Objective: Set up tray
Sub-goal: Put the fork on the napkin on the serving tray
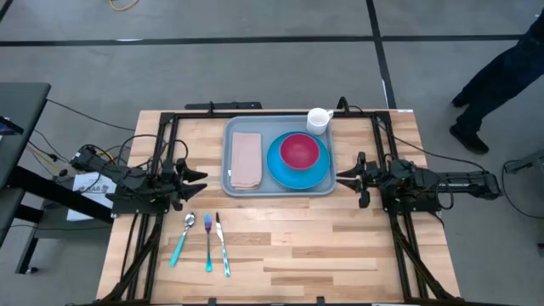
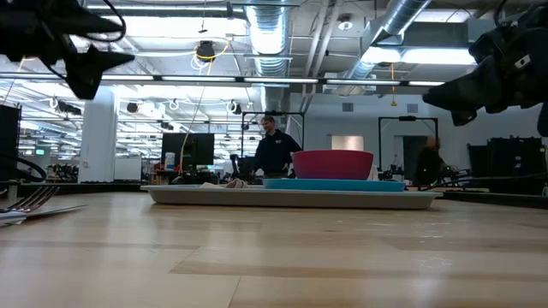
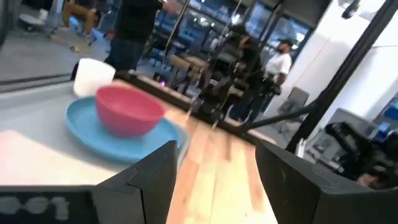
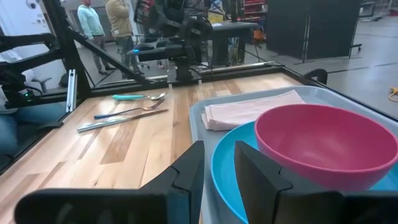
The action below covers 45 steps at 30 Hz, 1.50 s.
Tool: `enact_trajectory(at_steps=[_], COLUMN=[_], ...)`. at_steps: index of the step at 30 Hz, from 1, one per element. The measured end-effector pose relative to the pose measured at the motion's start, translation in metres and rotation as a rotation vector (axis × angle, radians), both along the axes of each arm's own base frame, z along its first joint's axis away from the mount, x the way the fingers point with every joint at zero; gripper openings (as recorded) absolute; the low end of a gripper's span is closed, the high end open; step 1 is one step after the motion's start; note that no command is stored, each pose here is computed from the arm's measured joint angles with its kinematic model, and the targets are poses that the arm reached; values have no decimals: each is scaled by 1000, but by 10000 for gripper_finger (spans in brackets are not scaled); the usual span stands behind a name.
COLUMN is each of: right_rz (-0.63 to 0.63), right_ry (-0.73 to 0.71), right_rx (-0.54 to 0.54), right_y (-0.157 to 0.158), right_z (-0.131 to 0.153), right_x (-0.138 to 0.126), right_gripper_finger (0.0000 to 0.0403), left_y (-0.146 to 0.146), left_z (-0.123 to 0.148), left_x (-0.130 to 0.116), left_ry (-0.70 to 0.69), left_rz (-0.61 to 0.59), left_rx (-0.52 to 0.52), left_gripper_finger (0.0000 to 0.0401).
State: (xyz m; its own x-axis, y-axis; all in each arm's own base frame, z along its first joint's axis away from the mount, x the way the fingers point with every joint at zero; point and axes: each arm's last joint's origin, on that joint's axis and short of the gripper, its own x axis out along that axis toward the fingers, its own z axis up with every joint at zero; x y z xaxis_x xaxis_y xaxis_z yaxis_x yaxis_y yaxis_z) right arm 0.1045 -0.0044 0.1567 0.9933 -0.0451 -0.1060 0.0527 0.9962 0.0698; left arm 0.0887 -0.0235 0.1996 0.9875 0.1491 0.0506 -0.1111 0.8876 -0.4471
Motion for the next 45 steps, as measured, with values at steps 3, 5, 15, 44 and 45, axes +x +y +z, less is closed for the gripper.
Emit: enact_trajectory(at_steps=[3,5,15,44,45], right_rz=[1,2,3,3,3], right_ry=[0,1,1,2,2], right_rx=[0,0,0,0,1], right_y=[0,0,0,0,0], right_z=[0,0,0,0,0], right_x=[0,0,0,0,0], right_gripper_finger=[82,82,82,82,82], left_y=[0,0,-14,-82,-85], left_z=[11,18,43,49,48], left_x=[-1,0,32,111,114], left_ry=[-8,26,349,954,975], left_rz=[0,8,60,268,288], left_rx=[16,34,-3,-699,-704], left_gripper_finger=[205,200,162,112,109])
